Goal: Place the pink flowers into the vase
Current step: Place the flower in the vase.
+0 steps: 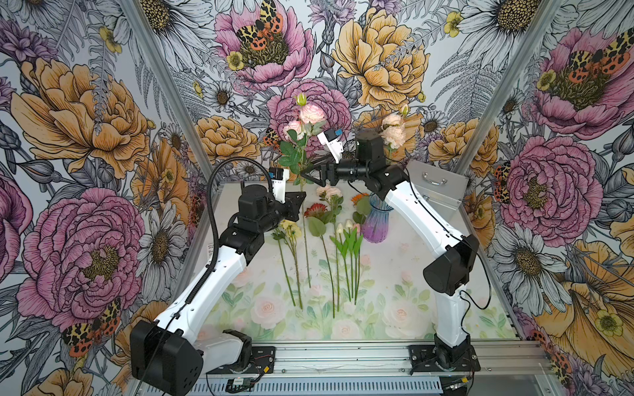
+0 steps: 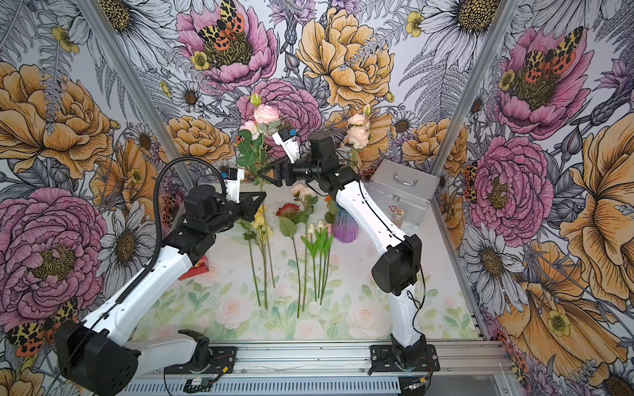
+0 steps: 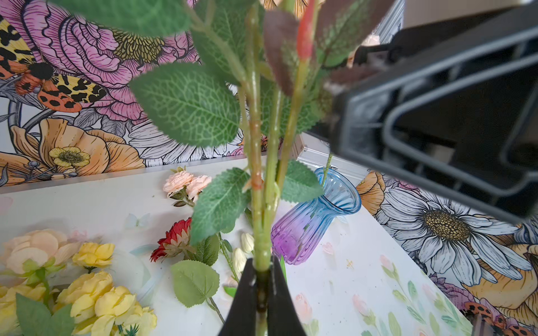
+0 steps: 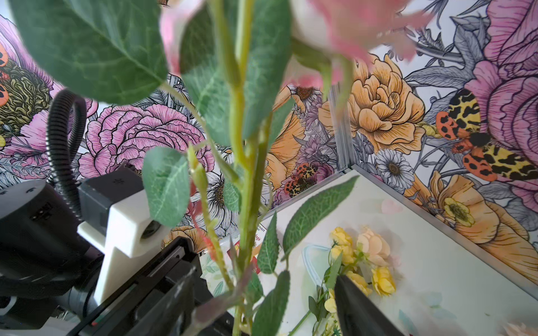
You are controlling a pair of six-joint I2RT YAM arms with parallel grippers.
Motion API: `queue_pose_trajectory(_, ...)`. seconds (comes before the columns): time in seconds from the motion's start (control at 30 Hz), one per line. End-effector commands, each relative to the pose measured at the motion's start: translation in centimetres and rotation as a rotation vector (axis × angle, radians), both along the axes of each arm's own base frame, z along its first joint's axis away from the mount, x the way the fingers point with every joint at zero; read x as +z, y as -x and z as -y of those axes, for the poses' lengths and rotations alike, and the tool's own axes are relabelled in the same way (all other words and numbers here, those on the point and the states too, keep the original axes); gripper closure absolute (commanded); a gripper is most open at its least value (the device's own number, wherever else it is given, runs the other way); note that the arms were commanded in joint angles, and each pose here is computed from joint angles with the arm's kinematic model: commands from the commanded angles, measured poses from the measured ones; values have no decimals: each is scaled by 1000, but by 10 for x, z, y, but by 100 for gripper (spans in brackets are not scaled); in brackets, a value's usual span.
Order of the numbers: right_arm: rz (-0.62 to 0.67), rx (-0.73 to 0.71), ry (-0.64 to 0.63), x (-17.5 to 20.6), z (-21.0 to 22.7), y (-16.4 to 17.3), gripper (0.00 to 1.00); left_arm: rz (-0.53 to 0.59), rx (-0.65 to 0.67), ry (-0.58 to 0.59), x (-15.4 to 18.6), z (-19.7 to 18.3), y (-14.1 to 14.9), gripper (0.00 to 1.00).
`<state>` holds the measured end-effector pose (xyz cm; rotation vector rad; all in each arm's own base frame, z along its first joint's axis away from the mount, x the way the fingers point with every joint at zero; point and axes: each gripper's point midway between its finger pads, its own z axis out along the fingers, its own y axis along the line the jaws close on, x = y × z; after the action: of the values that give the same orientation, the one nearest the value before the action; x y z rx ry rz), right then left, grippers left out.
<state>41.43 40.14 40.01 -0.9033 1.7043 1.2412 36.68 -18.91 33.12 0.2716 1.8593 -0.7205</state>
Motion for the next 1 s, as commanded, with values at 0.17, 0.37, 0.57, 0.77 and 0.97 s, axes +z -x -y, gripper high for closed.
queue_pose_trajectory(0.17, 2, 46, -31, 5, -18, 2, 38, 53, -24, -8, 16, 3, 4, 100)
queue_pose_trajectory(0.37, -10, 61, -34, 3, -22, 4, 71, 62, -24, -18, 18, 3, 4, 100)
queue_pose_trajectory(0.57, -13, 72, -35, 3, -23, 7, 96, 59, -17, -28, 17, 1, 2, 100)
queue_pose_trajectory(0.77, -7, 64, -38, 7, -23, 7, 100, 55, -20, -33, 16, 1, 1, 81)
queue_pose_trajectory(0.97, 23, 19, -36, 14, -15, 1, 100, 56, 25, -43, 16, -9, 0, 2)
